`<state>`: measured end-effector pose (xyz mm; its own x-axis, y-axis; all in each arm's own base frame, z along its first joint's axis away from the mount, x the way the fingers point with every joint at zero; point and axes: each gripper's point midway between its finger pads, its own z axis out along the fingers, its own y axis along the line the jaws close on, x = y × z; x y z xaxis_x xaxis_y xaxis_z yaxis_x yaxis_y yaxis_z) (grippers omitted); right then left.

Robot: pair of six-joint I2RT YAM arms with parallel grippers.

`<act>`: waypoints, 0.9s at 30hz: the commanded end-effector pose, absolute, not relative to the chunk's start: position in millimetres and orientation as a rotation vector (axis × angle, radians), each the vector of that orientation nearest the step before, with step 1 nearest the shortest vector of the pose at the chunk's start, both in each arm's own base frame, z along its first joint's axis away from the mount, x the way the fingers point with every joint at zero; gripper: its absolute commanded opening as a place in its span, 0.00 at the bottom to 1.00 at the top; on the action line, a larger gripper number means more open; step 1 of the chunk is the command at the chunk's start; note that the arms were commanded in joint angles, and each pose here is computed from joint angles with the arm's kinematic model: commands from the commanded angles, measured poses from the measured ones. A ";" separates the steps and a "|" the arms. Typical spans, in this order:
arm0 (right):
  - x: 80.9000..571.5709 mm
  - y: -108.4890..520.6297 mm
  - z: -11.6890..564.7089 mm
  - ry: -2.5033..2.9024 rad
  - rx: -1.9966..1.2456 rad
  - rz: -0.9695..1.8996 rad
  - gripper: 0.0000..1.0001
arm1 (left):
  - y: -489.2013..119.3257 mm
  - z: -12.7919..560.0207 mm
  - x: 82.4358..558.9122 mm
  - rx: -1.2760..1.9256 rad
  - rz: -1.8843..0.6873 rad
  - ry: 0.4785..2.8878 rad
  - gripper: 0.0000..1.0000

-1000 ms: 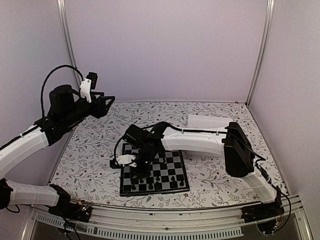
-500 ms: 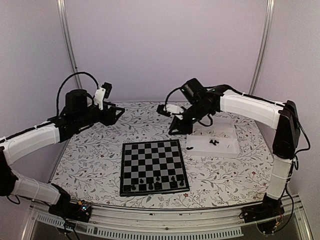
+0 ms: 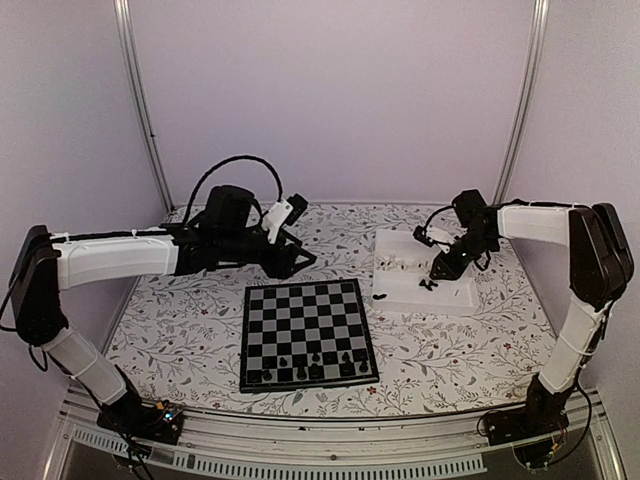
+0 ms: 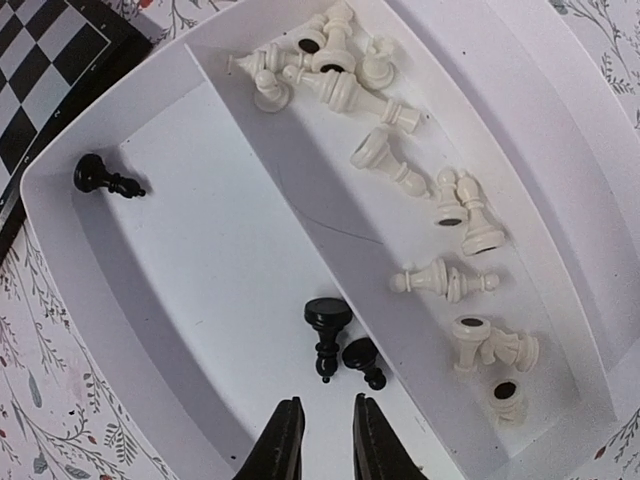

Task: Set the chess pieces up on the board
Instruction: Pick up the chess piece from the storage box.

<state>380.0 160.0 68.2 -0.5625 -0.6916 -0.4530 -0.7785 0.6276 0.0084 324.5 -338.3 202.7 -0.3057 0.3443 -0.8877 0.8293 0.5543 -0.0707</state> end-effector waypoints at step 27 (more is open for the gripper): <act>373.8 162.5 8.3 2.506 -1.279 0.325 0.23 | -398.6 182.5 295.3 1.099 -0.755 1.867 0.60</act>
